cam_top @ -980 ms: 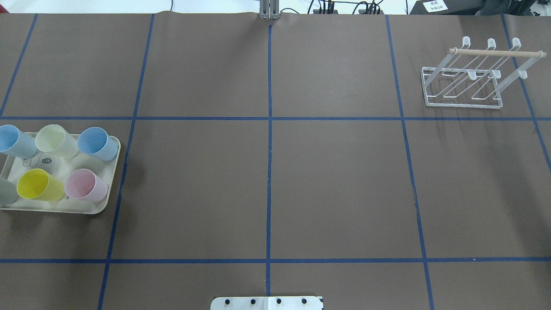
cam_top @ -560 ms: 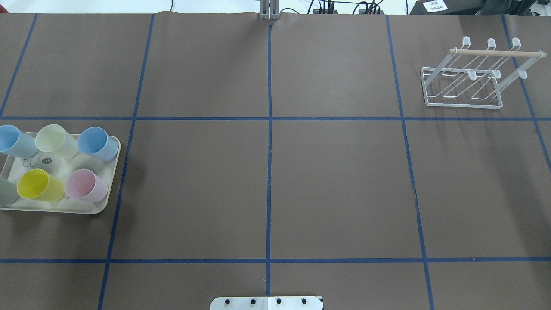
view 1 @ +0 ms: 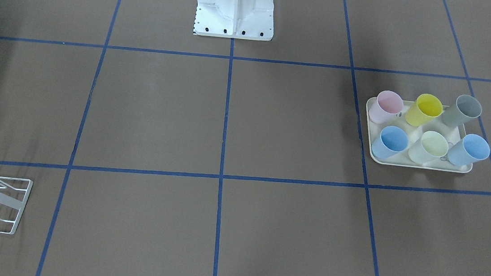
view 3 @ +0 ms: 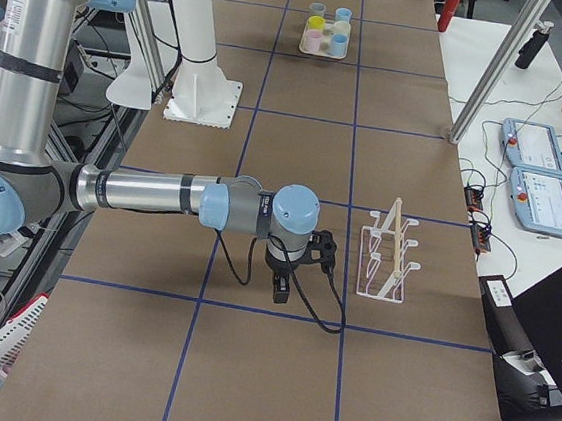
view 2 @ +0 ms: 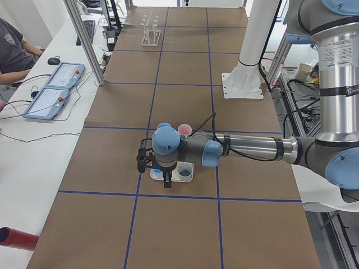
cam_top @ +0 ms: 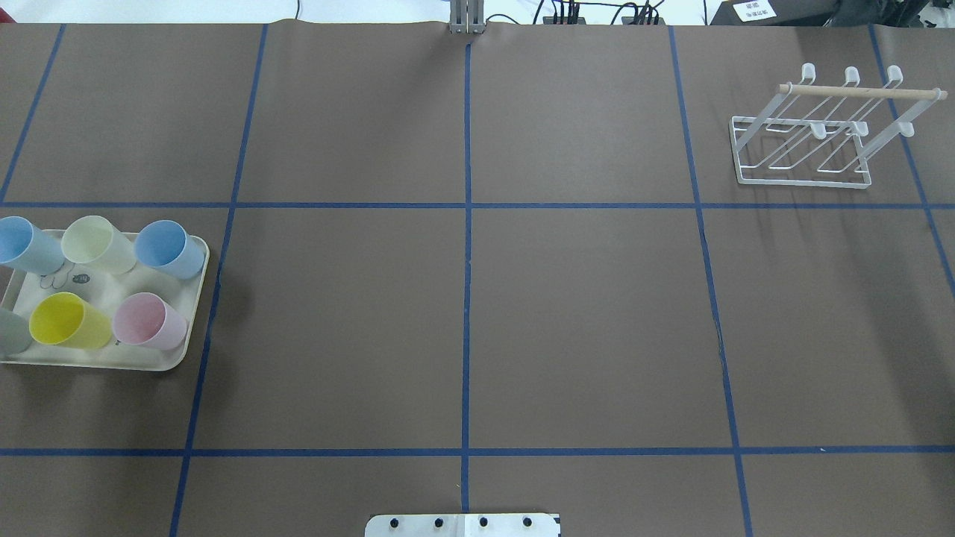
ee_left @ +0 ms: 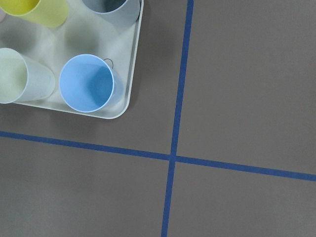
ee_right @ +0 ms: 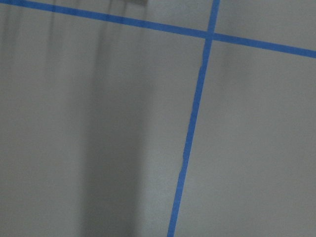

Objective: Transfer IKEA cup to right arm and place on rack

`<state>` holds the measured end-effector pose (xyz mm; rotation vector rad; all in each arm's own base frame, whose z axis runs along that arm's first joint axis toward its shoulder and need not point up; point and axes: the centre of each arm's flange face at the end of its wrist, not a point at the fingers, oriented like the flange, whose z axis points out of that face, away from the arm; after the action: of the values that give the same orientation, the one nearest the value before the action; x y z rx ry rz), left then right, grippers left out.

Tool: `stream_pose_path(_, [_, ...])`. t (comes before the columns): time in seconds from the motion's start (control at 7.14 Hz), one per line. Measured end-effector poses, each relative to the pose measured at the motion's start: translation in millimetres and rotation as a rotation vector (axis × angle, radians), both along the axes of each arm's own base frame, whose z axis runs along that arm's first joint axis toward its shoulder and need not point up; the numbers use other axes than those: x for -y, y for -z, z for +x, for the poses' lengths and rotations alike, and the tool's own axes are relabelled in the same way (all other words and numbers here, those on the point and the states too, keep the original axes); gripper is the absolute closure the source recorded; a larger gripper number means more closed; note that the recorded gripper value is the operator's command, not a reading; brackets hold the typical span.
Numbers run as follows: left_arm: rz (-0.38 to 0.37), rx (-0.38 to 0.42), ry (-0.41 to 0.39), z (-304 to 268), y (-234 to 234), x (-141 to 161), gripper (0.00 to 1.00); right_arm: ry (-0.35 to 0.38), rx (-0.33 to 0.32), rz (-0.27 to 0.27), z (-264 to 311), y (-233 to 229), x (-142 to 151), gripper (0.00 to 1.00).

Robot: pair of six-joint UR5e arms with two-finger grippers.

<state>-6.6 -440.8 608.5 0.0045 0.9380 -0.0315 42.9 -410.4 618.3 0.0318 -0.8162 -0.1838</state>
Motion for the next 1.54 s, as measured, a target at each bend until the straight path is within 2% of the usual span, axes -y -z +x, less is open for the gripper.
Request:
stream_pose_path(0.14, [0.024,0.005,-0.065,33.5,1.9,0.4,0.00,0.000,0.043,0.029,-2.8,-2.3,0.6,0.00])
stream_pose_path(0.28, [0.021,0.011,-0.099,53.7,-0.4,-3.3,0.00,0.002,0.065,0.086,-4.2,-11.7,2.9,0.00])
stream_pose_path(0.56, [-0.015,0.025,-0.135,70.5,-22.5,-13.9,0.00,0.004,0.077,0.187,-4.9,-44.4,6.0,0.01])
stream_pose_path(0.7, [-0.023,0.033,-0.140,73.0,-42.7,-16.2,0.00,-0.004,0.079,0.207,-5.1,-55.1,6.4,0.01])
stream_pose_path(0.98, [-0.002,0.032,-0.140,75.0,-63.2,-17.8,0.00,-0.046,0.089,0.185,-6.3,-57.4,8.4,0.01])
stream_pose_path(1.4, [0.009,0.028,-0.152,79.5,-65.8,-18.8,0.02,-0.059,0.097,0.185,-7.0,-54.7,9.6,0.01])
stream_pose_path(1.54, [0.013,0.028,-0.174,87.8,-65.9,-20.2,0.13,-0.059,0.098,0.189,-7.1,-54.2,9.7,0.01])
